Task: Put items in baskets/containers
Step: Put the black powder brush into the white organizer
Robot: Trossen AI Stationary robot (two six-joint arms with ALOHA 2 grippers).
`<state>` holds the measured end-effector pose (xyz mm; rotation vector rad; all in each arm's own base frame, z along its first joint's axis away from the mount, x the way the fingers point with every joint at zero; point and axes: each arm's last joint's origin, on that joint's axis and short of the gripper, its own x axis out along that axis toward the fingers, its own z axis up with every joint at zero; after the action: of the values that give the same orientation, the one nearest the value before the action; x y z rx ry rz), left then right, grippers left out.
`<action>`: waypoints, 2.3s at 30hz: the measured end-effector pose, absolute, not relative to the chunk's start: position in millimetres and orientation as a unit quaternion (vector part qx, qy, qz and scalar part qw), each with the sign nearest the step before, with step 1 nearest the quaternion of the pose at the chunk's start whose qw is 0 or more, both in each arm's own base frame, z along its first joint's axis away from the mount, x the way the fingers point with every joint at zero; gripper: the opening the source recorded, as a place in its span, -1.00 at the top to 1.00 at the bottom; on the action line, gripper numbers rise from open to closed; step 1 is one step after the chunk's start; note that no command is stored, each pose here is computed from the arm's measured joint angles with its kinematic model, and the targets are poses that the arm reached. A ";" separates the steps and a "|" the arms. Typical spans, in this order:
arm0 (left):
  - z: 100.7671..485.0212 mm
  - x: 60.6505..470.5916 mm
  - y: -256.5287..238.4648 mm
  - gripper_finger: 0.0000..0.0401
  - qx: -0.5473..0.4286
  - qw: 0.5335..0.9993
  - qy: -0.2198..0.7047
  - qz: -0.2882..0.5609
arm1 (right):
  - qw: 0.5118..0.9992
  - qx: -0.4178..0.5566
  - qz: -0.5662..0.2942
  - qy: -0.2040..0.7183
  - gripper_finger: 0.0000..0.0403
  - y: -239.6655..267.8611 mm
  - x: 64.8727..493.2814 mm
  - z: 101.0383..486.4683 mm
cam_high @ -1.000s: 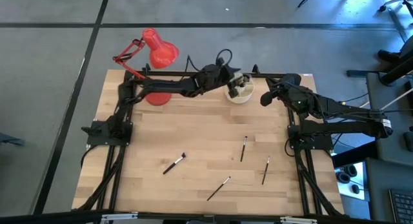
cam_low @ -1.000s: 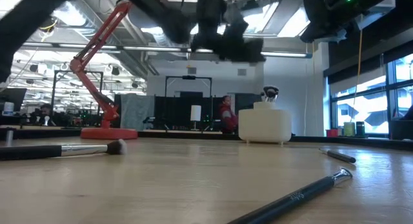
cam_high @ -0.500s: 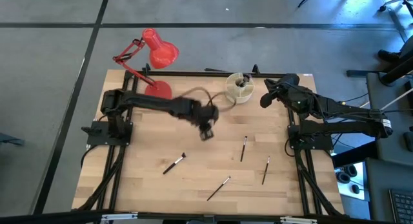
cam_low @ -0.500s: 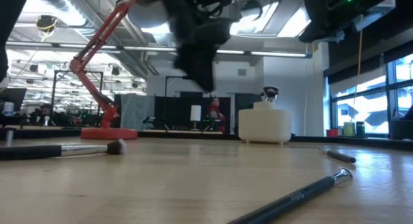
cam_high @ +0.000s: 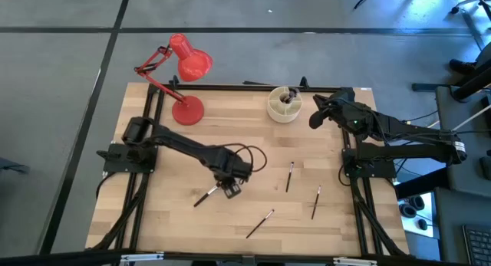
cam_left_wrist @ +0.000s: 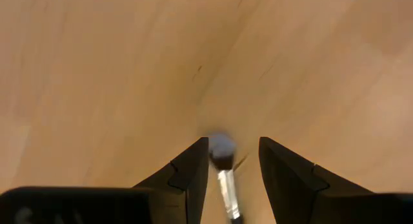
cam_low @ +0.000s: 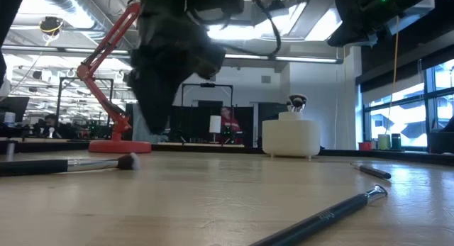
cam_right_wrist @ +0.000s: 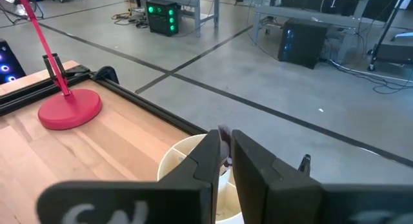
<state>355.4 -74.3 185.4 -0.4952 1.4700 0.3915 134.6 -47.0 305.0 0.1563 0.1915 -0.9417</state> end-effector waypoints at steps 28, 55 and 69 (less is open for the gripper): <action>156.4 347.3 -108.1 0.97 -0.149 0.686 0.665 0.253 | 0.893 0.113 -0.425 0.096 0.79 -38.9 147.4 298.7; 155.7 352.5 -91.0 0.13 -0.162 0.678 0.677 0.236 | 0.901 0.106 -0.408 0.100 0.79 -32.1 149.0 298.6; 145.9 354.2 -83.8 0.71 -0.164 0.662 0.688 0.249 | 0.903 0.107 -0.404 0.101 0.79 -31.9 149.2 298.3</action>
<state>354.2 -83.8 145.9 -0.3700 1.5555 0.5629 149.2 -31.9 298.3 0.2218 0.2088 -0.8356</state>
